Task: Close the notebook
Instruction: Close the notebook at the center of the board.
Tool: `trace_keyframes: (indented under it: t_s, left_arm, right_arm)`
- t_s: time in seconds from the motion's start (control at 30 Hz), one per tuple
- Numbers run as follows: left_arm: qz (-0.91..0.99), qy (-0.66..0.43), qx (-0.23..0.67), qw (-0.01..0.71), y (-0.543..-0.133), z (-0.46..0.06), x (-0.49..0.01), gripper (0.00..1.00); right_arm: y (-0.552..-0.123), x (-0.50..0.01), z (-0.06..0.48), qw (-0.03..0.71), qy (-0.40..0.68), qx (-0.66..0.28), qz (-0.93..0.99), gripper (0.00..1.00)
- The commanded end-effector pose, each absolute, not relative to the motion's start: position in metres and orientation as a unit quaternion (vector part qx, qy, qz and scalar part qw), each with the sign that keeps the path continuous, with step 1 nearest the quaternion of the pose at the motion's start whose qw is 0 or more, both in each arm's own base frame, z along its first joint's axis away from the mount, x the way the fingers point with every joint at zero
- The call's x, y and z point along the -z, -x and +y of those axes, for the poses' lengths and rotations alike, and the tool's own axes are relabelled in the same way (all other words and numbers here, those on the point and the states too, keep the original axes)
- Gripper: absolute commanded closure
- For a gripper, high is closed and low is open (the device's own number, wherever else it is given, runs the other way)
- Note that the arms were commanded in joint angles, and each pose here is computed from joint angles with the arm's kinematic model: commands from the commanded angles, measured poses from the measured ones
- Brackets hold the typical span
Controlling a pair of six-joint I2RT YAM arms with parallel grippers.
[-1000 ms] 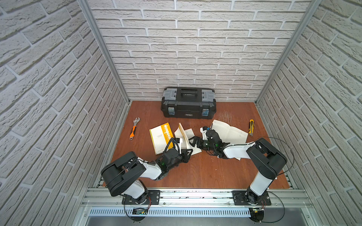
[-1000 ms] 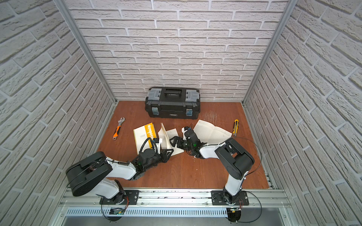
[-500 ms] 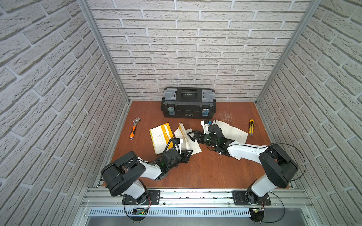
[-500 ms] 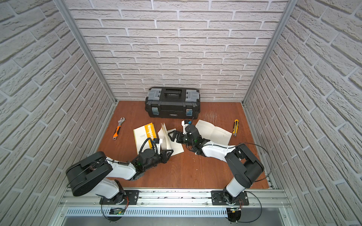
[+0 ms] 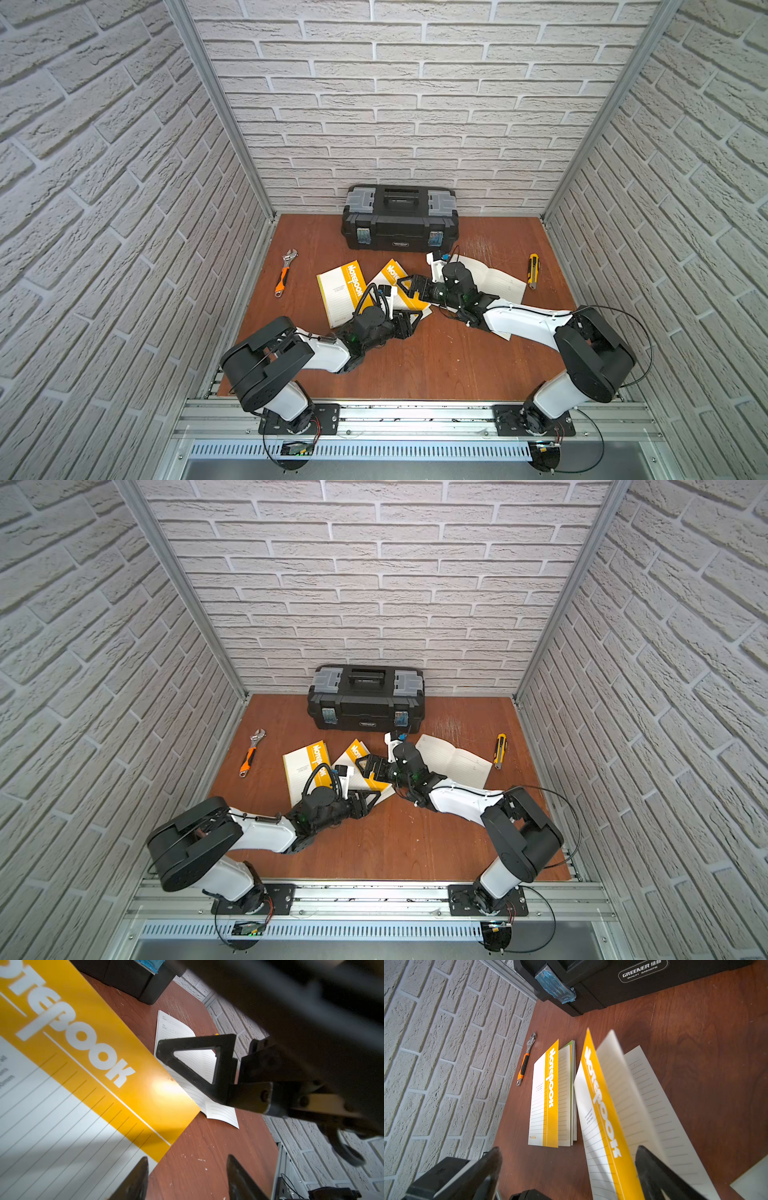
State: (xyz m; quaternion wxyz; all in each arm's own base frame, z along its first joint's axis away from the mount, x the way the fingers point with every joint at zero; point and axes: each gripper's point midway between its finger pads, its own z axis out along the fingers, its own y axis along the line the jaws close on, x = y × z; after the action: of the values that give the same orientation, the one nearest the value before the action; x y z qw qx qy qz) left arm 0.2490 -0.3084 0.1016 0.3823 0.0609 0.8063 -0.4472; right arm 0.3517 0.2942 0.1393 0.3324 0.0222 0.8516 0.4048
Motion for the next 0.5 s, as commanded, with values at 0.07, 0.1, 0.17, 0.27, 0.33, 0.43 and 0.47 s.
trace_keyframes:
  t_s: [0.07,0.1,0.17,0.27,0.33,0.43,0.47]
  left_arm:
    - [0.809,-0.077,0.432,0.391,-0.252,-0.305,-0.088,0.43]
    - [0.811,-0.073,0.429,0.392,-0.253,-0.304,-0.085,0.44]
    - [0.814,-0.064,0.420,0.396,-0.255,-0.300,-0.078,0.47]
    - [0.823,-0.056,0.405,0.395,-0.257,-0.295,-0.067,0.49]
    - [0.825,-0.052,0.403,0.393,-0.258,-0.294,-0.064,0.50]
    - [0.825,-0.051,0.404,0.391,-0.258,-0.295,-0.063,0.50]
    - [0.826,-0.051,0.403,0.391,-0.259,-0.295,-0.063,0.50]
  right_arm:
    - [-0.356,-0.164,0.297,0.362,-0.011,-0.420,0.832,0.00]
    - [-0.356,-0.165,0.297,0.364,-0.012,-0.420,0.831,0.00]
    - [-0.357,-0.167,0.297,0.366,-0.010,-0.420,0.831,0.00]
    - [-0.356,-0.170,0.294,0.371,-0.006,-0.414,0.831,0.00]
    - [-0.356,-0.174,0.293,0.376,-0.004,-0.411,0.830,0.00]
    - [-0.355,-0.180,0.293,0.381,0.001,-0.412,0.828,0.00]
    - [-0.356,-0.180,0.293,0.381,0.000,-0.413,0.827,0.00]
